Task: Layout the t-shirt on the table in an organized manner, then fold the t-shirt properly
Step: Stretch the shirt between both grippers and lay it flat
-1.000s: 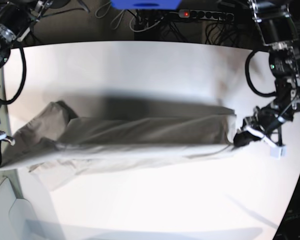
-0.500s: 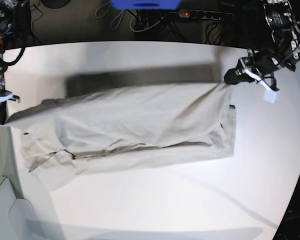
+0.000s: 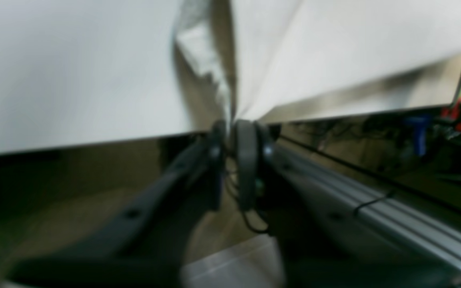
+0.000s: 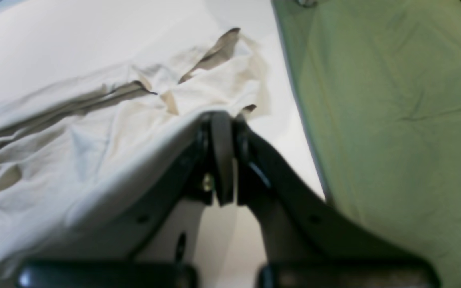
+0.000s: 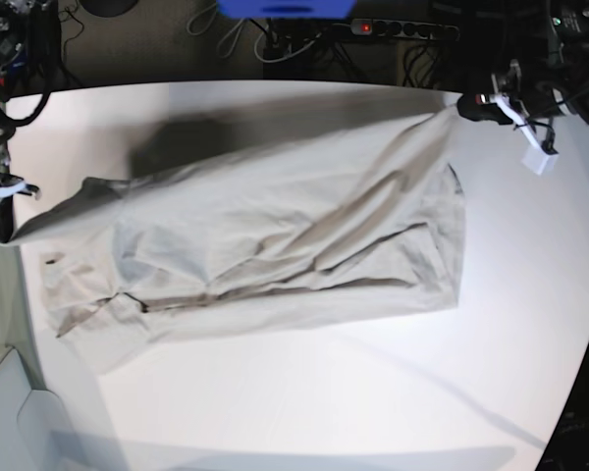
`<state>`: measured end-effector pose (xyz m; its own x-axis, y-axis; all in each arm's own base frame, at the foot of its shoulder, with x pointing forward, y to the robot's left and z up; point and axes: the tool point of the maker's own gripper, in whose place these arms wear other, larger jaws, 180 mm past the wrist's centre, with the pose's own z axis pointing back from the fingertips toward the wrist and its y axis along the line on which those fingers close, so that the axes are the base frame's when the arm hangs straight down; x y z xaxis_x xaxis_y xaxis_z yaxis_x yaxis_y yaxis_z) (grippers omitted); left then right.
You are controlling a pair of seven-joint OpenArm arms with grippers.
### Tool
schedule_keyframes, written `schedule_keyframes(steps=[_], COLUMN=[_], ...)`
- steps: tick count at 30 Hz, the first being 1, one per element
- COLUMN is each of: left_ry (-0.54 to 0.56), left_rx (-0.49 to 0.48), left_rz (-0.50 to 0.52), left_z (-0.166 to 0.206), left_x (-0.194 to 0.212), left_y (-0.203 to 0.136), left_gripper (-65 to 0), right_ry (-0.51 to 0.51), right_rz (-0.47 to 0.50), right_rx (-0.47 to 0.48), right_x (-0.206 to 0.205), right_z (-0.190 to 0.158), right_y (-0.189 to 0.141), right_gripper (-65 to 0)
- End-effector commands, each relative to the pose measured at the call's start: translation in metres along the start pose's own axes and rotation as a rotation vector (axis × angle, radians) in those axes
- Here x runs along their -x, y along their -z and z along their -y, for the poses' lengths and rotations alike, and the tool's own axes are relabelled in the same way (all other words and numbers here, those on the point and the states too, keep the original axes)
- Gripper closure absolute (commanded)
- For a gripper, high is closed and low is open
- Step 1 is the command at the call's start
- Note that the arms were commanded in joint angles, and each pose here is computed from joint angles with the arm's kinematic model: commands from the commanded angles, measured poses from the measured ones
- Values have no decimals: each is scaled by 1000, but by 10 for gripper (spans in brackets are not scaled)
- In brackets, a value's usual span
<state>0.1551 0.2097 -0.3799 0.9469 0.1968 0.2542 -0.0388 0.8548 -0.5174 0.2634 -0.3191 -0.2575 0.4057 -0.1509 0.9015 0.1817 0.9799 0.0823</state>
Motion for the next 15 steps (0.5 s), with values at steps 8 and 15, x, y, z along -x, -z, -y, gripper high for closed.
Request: schedule_keyframes(steps=[8, 15], left_ry=[17, 17], left_rx=[10, -40], left_rz=[30, 185], left_z=[3, -8], left_x=[-10, -48], left_y=[-8, -39], left_gripper=[-462, -559], right_ry=[-10, -20], right_rz=[48, 12], right_rx=[-7, 7], right_x=[-13, -1], right_z=[-2, 4], right_y=[-3, -8], right_gripper=[0, 0])
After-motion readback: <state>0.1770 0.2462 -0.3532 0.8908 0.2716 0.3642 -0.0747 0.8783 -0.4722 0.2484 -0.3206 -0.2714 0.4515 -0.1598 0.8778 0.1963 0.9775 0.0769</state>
